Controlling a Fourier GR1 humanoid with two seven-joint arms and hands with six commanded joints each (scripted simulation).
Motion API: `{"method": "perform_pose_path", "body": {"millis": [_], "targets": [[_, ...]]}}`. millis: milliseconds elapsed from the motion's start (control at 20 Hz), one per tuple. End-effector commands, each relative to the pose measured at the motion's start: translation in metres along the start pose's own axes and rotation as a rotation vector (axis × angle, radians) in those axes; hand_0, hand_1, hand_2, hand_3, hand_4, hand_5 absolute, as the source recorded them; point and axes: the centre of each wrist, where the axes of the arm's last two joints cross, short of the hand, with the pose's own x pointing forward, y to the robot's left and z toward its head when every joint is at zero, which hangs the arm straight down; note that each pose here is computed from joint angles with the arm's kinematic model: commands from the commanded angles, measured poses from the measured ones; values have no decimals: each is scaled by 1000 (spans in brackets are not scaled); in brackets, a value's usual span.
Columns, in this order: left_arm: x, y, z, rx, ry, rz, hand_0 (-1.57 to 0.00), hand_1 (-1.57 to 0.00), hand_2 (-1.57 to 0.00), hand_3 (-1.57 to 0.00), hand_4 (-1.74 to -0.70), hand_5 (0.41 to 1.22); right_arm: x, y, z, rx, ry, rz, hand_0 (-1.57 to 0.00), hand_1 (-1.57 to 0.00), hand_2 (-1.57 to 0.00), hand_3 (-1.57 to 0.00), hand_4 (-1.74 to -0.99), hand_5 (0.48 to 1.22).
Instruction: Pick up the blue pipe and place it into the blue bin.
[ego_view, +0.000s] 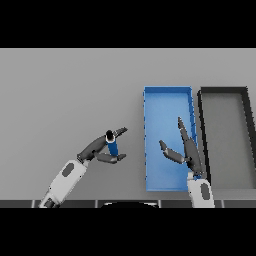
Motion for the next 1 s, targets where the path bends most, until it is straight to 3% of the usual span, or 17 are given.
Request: {"method": "perform_pose_path", "body": {"millis": [0,50,100,200,350,600,950], "targets": [[3,-1,-2,4,-9,9,-34,-141,-224,-115,-1292,617,1,-1,0,-1,2,2,1,1,1,1,-1196,605],[3,-2,-4,16,-13,15,-100,-265,-357,-215,-1317,651,2,-2,0,-2,2,-2,1,1,1,1,-1198,605],[2,-9,-8,10,-19,51,-289,-458,-539,-486,-1342,765,2,-2,1,1,-3,-5,1,1,1,1,-1199,605],[1,-17,-8,15,-9,58,-717,-856,-901,-877,-1477,929,0,-1,-1,3,5,-14,1,1,1,1,-1198,604],[2,-22,-9,-12,-16,36,-1134,-1205,-1228,-1174,-1600,1072,-1,-3,1,-1,0,-7,1,1,1,1,-1198,604],[7,-28,-14,19,-100,27,-1428,-1451,-1459,-1382,-1692,1172,-1,1,1,1,2,-7,1,1,1,1,-1189,601],[56,-35,-23,8,-267,22,-1541,-1546,-1547,-1469,-1731,1211,-2,-4,1,-10,-13,11,1,1,1,1,-1164,602]]}}
